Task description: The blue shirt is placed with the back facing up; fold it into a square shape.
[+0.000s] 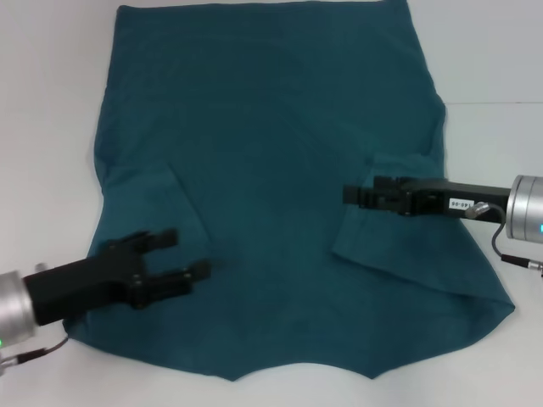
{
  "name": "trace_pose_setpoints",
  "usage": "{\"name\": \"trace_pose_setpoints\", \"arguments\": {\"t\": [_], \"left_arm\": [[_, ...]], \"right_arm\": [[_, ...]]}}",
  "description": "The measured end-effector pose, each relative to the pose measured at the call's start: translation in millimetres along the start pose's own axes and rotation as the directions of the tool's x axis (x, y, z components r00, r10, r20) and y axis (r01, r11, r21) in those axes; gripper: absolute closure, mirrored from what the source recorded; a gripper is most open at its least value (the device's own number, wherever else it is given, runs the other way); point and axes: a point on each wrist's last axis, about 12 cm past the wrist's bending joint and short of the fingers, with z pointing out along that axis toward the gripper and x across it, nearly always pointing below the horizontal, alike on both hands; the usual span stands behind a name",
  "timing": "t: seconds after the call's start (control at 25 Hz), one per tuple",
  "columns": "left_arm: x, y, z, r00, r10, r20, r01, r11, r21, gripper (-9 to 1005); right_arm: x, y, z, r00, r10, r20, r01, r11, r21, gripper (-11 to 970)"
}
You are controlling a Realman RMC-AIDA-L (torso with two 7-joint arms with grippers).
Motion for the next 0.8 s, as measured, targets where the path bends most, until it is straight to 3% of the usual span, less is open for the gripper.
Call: {"name": "trace_pose_setpoints", "arguments": {"t": [0.36,0.8], "left_arm": [[18.1,5.3,-47.1,0.99,-0.141,0.014,0.142,0.977,-0.161,96],[38.6,6.5,-82.0,0.962,-0.272,0.026,0.268,0.92,-0.287,96]], "right_arm": [[-3.0,2.5,5.3,1.0,0.0,0.001,0.0,1.0,-0.011,29],[-5.1,4.0,7.6,1.0,-0.004,-0.003,0.004,1.0,-0.019,30]]}}
